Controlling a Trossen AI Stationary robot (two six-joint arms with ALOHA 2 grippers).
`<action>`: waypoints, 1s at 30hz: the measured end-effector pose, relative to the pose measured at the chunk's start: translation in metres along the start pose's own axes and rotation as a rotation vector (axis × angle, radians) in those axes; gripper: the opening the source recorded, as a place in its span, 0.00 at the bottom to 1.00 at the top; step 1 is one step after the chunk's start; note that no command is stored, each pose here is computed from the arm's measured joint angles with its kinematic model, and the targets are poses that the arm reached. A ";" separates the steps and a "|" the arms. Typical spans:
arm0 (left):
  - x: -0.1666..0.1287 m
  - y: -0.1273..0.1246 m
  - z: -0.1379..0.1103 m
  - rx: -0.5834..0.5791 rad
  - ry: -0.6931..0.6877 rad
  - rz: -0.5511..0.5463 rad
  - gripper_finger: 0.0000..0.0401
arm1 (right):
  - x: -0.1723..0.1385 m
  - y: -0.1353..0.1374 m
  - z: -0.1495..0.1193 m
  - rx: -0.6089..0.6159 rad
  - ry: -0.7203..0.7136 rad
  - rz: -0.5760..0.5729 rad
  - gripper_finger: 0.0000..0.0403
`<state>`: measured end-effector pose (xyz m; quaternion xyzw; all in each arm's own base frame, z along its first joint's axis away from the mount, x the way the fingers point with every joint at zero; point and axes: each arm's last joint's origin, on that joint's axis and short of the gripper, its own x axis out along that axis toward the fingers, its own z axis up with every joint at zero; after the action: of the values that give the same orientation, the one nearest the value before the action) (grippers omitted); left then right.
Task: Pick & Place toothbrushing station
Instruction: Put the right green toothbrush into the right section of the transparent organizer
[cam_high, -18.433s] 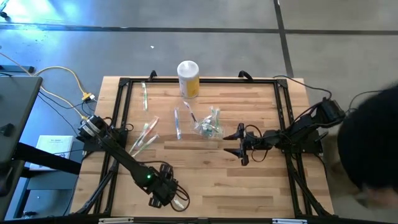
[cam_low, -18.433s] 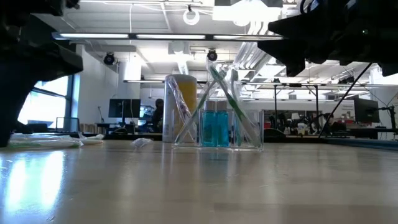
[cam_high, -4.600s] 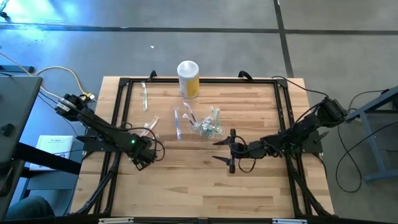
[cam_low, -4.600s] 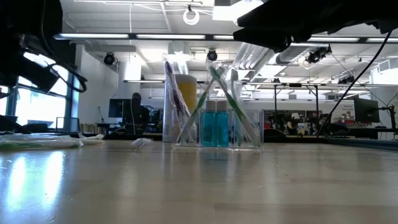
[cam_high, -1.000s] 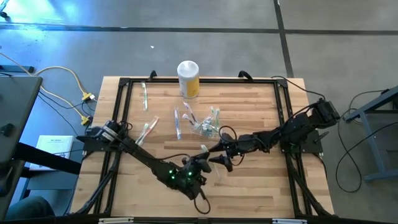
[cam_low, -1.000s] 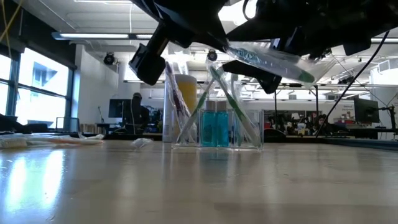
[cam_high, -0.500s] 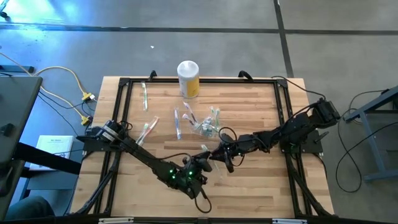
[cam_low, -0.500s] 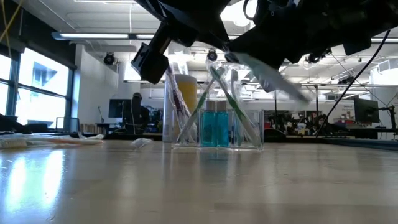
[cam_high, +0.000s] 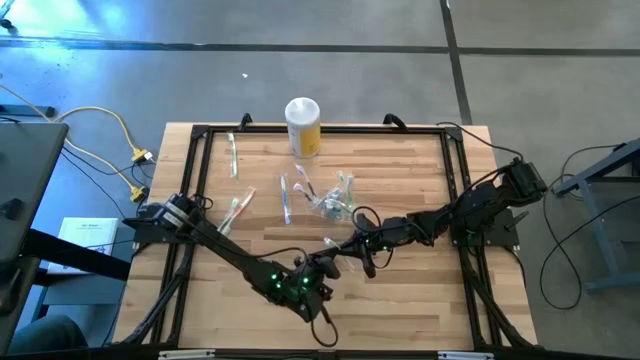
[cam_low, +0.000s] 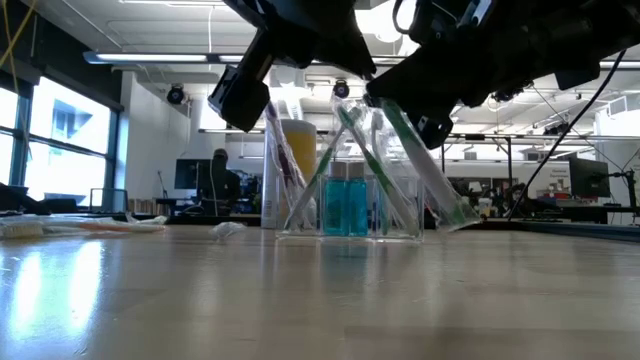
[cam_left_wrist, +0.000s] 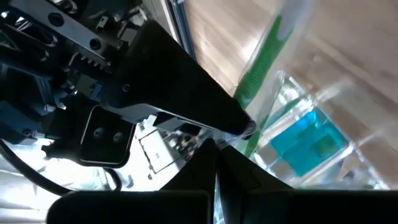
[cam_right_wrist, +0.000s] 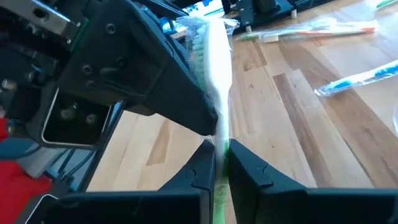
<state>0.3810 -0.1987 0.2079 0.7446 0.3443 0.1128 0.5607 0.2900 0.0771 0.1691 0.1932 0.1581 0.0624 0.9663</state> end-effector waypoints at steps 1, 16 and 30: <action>0.000 0.000 -0.001 -0.007 -0.008 -0.006 0.00 | 0.000 0.000 0.000 0.000 0.000 0.000 0.04; -0.038 0.040 -0.004 -0.070 -0.006 0.056 0.31 | 0.000 0.001 0.000 0.002 -0.008 -0.021 0.04; -0.056 0.068 -0.140 -0.863 -0.130 -0.561 0.35 | -0.046 0.029 0.013 -0.182 -0.039 -0.320 0.04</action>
<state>0.2882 -0.1372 0.3304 0.3300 0.4170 0.0434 0.8458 0.2490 0.0902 0.2052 0.0786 0.1617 -0.0818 0.9803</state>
